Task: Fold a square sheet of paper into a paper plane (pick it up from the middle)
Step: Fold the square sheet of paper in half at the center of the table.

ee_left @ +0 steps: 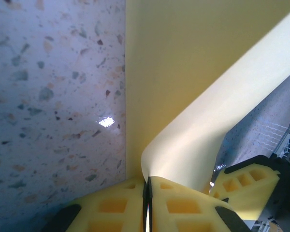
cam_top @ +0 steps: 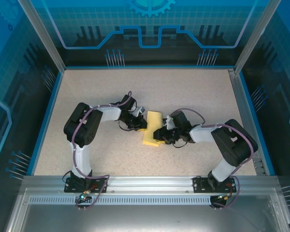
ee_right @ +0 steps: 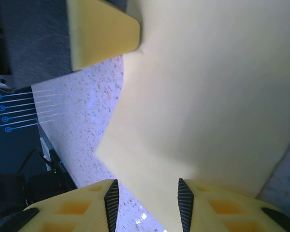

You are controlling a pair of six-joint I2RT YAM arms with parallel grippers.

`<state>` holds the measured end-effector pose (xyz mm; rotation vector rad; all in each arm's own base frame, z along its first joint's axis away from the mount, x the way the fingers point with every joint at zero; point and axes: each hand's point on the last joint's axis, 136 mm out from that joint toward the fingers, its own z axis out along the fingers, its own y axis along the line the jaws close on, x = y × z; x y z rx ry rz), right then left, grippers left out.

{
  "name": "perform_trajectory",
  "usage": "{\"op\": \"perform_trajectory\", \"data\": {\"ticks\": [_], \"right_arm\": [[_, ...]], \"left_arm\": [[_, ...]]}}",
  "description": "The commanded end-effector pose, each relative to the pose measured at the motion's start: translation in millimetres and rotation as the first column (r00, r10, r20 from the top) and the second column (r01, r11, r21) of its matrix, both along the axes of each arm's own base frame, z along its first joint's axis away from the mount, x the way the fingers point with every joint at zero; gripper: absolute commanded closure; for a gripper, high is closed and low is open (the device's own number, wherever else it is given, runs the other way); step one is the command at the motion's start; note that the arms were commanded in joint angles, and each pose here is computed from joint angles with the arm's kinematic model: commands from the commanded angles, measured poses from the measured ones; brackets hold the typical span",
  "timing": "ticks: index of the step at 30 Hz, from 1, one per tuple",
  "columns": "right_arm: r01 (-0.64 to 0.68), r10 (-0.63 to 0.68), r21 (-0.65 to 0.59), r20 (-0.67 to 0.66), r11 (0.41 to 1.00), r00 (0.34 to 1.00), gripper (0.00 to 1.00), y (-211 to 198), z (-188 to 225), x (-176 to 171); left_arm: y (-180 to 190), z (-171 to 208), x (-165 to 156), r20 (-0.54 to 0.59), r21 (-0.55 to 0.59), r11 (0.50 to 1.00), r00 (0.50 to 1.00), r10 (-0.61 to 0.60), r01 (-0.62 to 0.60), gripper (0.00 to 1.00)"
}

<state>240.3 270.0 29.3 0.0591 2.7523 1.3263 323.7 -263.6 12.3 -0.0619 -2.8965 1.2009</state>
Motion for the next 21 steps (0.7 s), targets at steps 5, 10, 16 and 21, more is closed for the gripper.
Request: {"op": "perform_trajectory", "data": {"ticks": [5,10,16,21], "right_arm": [[-0.044,0.040,-0.066,-0.063,0.997,0.997,0.60,-9.4,-23.7,-25.2],[-0.061,0.061,-0.011,-0.001,0.998,0.998,0.60,1.8,5.9,-15.6],[-0.100,0.099,0.033,0.038,0.994,0.994,0.59,15.7,24.1,-15.0],[-0.105,0.105,-0.010,-0.012,0.994,0.994,0.58,14.2,2.1,-24.2]], "left_arm": [[14.9,-31.2,-18.0,-0.089,0.091,0.996,0.996,0.000,0.008,0.87],[15.3,-31.9,-18.3,-0.090,0.094,0.996,0.996,0.001,0.007,0.87],[15.4,-32.0,-18.7,-0.092,0.092,0.996,0.996,0.003,0.006,0.87],[15.0,-31.7,-18.2,-0.091,0.092,0.996,0.996,0.001,0.008,0.87]]}}
